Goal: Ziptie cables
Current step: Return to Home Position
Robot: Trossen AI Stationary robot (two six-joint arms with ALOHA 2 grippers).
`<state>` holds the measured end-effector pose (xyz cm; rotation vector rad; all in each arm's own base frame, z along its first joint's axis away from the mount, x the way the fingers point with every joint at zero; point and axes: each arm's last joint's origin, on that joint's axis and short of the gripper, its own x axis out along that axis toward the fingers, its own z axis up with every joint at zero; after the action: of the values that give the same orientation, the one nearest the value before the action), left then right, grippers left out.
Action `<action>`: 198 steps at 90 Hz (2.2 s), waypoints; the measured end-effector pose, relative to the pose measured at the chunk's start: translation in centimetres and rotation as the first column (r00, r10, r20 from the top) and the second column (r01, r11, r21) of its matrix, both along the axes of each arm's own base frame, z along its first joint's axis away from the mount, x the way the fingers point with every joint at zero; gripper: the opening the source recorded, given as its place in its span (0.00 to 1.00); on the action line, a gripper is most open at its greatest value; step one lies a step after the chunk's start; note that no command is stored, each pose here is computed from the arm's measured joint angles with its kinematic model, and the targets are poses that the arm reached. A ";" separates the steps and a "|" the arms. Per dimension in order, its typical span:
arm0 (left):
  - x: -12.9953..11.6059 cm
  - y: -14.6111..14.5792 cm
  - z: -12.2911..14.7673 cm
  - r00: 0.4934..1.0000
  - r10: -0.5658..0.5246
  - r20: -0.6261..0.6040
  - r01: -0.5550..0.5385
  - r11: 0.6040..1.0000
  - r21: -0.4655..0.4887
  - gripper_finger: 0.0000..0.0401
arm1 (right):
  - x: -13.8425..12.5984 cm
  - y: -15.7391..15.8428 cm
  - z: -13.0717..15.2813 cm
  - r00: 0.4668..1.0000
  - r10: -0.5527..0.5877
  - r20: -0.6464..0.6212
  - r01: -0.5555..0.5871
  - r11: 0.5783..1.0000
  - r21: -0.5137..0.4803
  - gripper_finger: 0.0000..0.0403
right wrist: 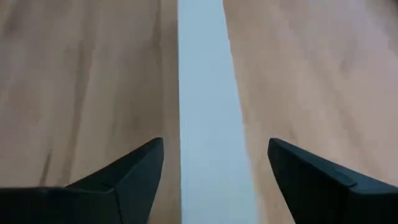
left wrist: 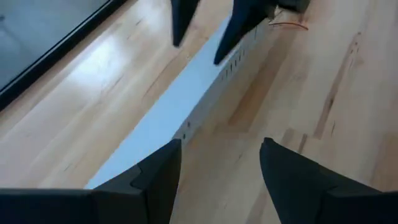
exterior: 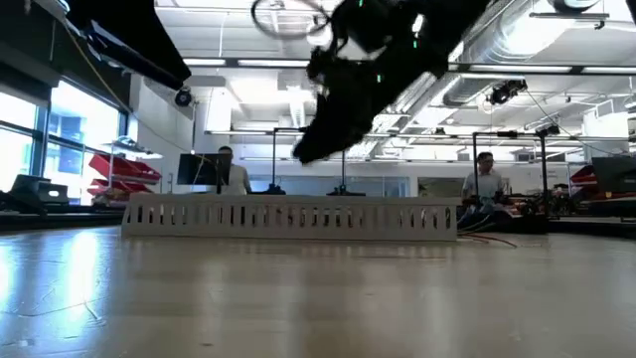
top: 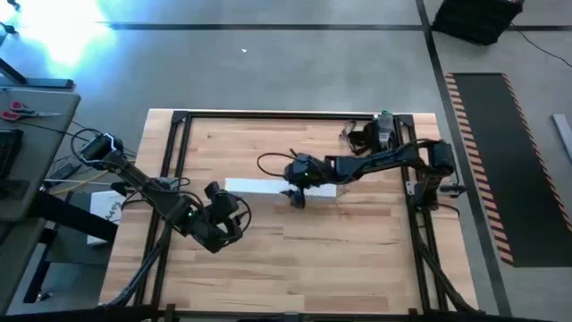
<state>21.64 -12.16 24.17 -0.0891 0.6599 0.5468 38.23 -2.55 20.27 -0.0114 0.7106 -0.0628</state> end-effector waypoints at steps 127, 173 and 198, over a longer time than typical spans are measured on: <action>-9.7 13.0 -4.8 0.821 0.033 0.570 0.001 0.998 -0.059 0.00 | -27.9 0.1 -2.5 0.670 -0.164 0.724 0.063 0.984 0.165 0.33; -10.7 12.4 -7.3 0.736 -0.226 0.638 0.221 0.971 0.089 0.00 | -28.2 0.3 -3.1 0.717 -0.139 0.683 0.031 0.985 0.169 0.32; -12.0 12.4 -7.0 0.698 -0.270 0.663 0.246 0.960 0.133 0.00 | -28.2 0.3 -2.9 0.705 -0.145 0.695 0.022 0.983 0.182 0.32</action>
<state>9.62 0.25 17.21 -0.1514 -0.0660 0.2141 10.07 -2.24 17.34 0.1953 -0.0702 -0.0902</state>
